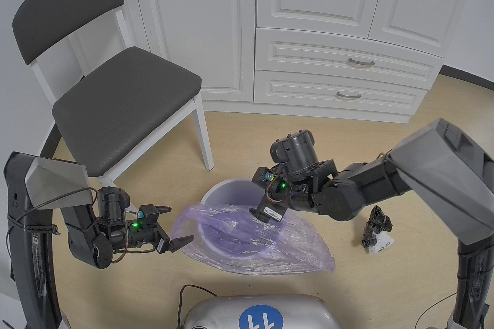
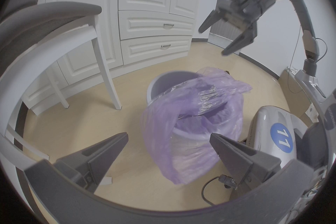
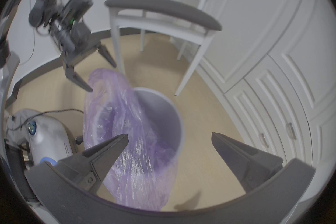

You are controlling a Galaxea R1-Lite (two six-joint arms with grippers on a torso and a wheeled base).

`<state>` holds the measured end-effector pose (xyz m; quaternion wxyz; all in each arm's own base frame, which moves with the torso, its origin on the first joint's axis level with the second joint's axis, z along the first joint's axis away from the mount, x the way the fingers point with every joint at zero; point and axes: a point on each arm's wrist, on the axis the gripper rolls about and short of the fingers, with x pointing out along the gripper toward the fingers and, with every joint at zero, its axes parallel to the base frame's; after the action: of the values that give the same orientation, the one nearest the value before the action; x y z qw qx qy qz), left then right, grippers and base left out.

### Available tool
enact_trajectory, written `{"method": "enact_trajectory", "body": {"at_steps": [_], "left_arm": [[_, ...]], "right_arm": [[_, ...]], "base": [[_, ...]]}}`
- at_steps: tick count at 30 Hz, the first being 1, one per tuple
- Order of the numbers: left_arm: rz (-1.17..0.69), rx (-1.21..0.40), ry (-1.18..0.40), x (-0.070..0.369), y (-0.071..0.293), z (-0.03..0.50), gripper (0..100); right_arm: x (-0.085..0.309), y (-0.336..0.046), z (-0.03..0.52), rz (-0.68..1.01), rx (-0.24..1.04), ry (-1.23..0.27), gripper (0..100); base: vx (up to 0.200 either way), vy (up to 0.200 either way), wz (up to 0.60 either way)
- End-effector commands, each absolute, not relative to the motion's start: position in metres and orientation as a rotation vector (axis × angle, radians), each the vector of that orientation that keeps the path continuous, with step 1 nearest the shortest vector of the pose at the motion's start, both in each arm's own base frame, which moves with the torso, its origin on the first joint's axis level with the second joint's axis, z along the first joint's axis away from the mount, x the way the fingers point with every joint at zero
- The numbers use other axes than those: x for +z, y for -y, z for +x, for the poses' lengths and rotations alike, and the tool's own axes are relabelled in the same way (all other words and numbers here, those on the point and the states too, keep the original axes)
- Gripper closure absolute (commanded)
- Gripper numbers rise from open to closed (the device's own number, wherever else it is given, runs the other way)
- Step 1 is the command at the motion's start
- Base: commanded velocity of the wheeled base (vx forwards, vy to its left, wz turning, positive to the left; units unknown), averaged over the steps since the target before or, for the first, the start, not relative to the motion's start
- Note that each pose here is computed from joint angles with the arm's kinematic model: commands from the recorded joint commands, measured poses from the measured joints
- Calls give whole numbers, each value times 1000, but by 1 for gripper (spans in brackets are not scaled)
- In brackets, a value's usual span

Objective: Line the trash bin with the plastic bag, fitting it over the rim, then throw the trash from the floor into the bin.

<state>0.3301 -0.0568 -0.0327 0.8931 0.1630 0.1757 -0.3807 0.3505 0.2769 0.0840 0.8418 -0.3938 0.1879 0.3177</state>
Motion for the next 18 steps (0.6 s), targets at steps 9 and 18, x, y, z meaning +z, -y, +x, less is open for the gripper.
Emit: {"method": "enact_trajectory", "body": {"at_steps": [9, 18], "left_arm": [[350, -769, -341, -22, 42, 326, 0], [350, -764, -342, -23, 41, 327, 0]], "right_arm": [[9, -287, 386, -871, 752, -506, 0], [-8, -293, 395, -865, 765, -522, 0]], "base": [[0, 0, 0], [0, 0, 0]]}}
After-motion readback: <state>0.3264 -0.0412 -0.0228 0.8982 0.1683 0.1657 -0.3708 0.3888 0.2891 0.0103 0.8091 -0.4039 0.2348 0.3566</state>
